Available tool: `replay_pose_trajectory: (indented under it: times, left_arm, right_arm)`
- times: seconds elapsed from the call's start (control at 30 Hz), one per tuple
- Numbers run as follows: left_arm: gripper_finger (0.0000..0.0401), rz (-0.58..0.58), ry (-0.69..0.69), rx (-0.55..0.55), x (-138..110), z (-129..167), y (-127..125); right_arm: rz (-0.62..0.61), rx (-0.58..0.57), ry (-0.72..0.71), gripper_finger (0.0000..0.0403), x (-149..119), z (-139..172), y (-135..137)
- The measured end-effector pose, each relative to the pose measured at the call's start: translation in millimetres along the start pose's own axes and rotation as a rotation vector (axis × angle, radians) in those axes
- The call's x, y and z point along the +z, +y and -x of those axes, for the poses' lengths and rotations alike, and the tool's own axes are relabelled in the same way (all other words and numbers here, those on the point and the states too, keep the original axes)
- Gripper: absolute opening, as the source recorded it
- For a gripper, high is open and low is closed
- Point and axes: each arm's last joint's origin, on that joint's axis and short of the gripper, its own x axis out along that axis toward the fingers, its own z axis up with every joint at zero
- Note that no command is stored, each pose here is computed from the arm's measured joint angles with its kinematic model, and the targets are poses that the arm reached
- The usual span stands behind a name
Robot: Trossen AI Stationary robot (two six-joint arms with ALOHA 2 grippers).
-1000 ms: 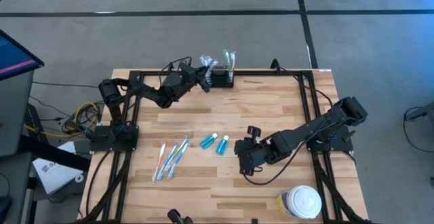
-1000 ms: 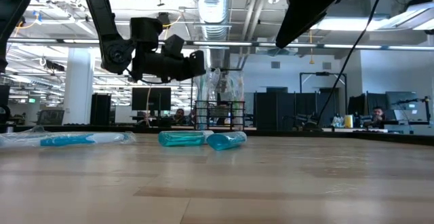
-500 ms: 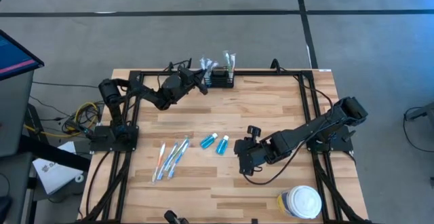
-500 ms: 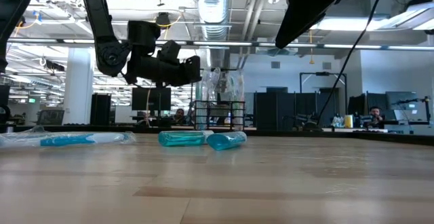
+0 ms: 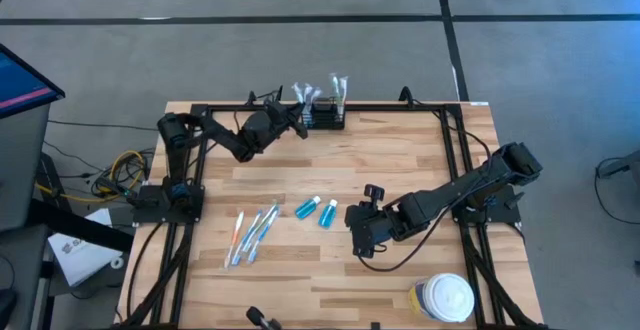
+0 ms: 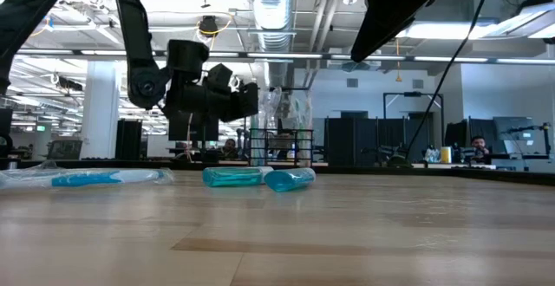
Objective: Pick & Place toothbrushing station
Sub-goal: Put the right green toothbrush into the black wire organizer
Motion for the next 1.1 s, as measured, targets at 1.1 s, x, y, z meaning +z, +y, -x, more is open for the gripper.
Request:
replay_pose_trajectory:
  times: [1.1]
  left_arm:
    - [0.0089,-0.038,-0.003,-0.002,15,17,3]
  right_arm:
    - [0.000,-0.002,-0.003,0.0111,1,-1,-2]
